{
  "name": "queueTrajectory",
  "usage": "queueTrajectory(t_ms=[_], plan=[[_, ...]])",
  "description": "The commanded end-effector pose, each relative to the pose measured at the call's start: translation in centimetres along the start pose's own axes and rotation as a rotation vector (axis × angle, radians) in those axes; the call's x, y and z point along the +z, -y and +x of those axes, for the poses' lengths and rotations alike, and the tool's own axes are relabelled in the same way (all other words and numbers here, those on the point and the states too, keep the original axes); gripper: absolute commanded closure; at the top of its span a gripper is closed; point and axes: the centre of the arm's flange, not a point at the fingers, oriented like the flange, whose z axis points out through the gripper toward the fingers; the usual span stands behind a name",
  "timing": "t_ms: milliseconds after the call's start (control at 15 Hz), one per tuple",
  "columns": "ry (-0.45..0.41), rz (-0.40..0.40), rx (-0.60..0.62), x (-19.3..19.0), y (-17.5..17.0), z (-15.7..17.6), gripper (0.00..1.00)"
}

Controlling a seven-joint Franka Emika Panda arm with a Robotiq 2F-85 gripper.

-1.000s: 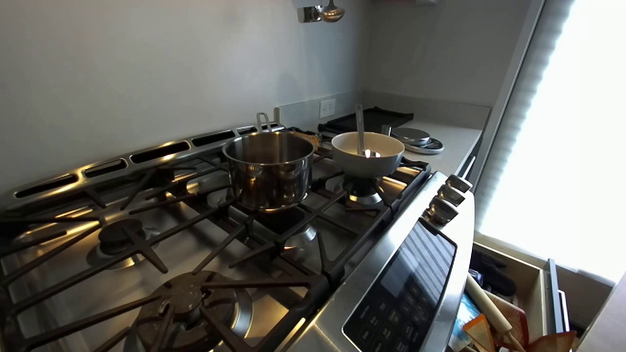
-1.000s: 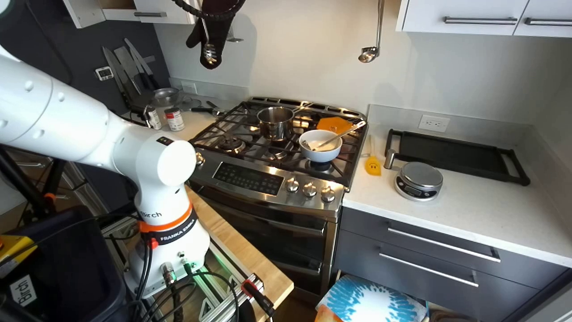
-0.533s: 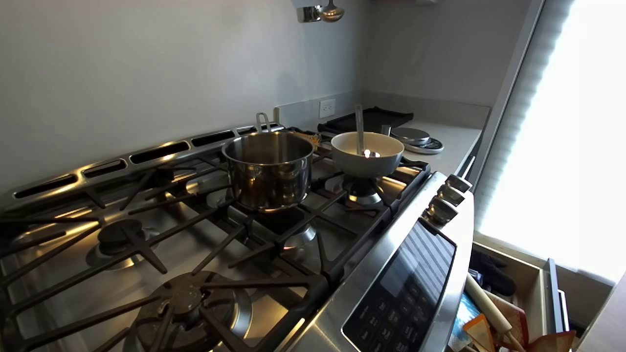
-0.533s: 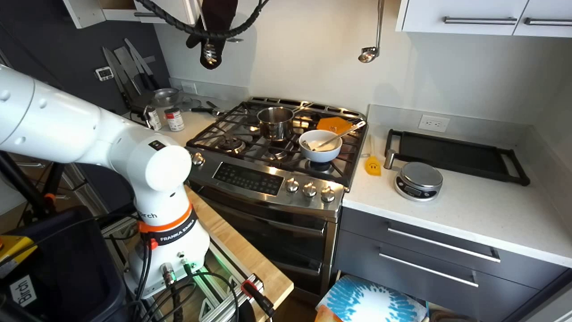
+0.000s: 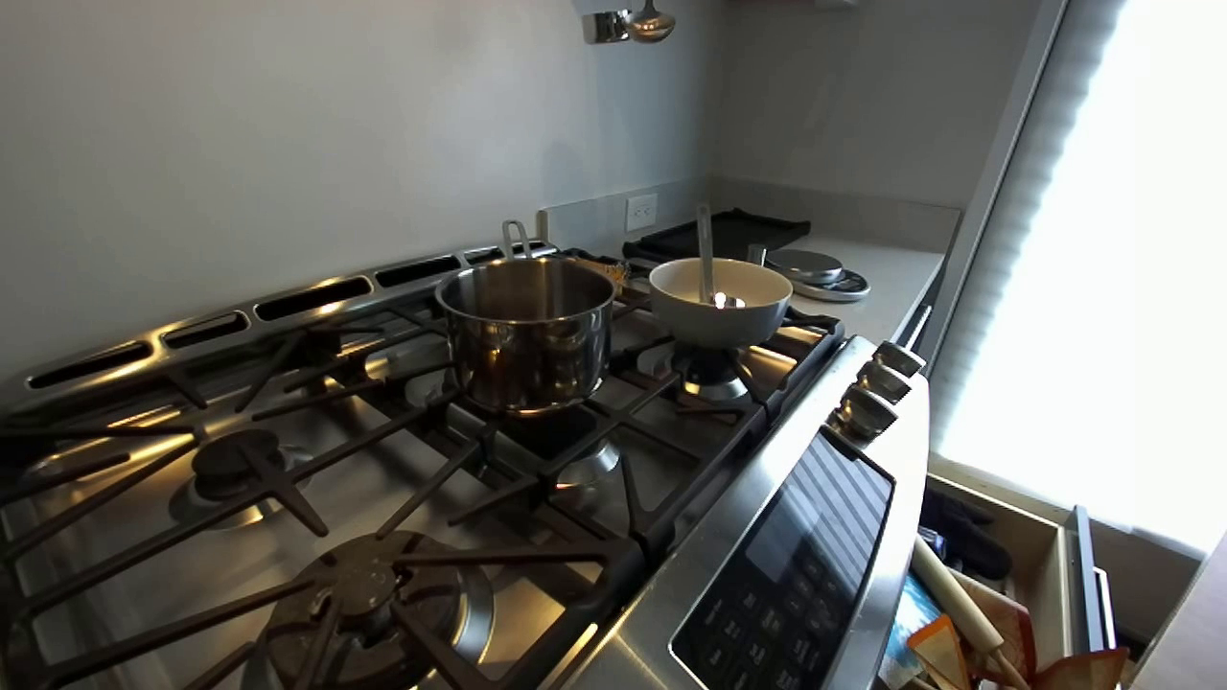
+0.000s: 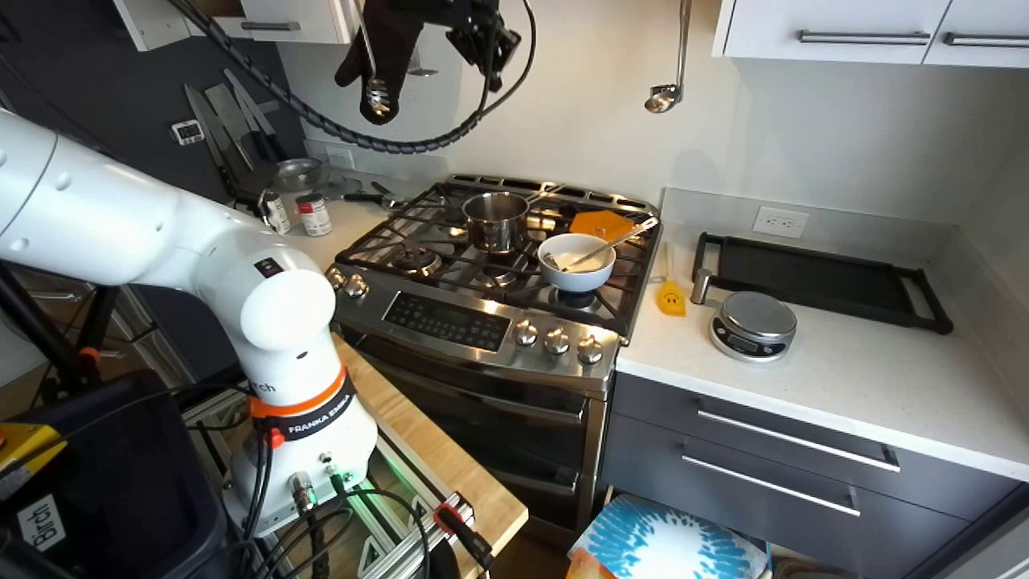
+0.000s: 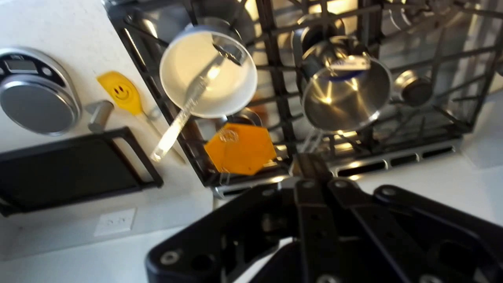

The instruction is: Turn the light of the range hood on

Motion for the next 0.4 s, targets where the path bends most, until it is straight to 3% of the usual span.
queueTrajectory(t_ms=[0,133,200,333], plan=[[0.154,-0.132,0.042,6.6,-1.9,-4.0,1.0],[0.28,-0.146,0.059,9.3,-2.5,-5.3,1.0],[0.193,-0.116,0.036,7.2,-2.2,-4.0,0.99],[0.252,-0.125,0.046,9.1,-2.6,-5.0,0.99]])
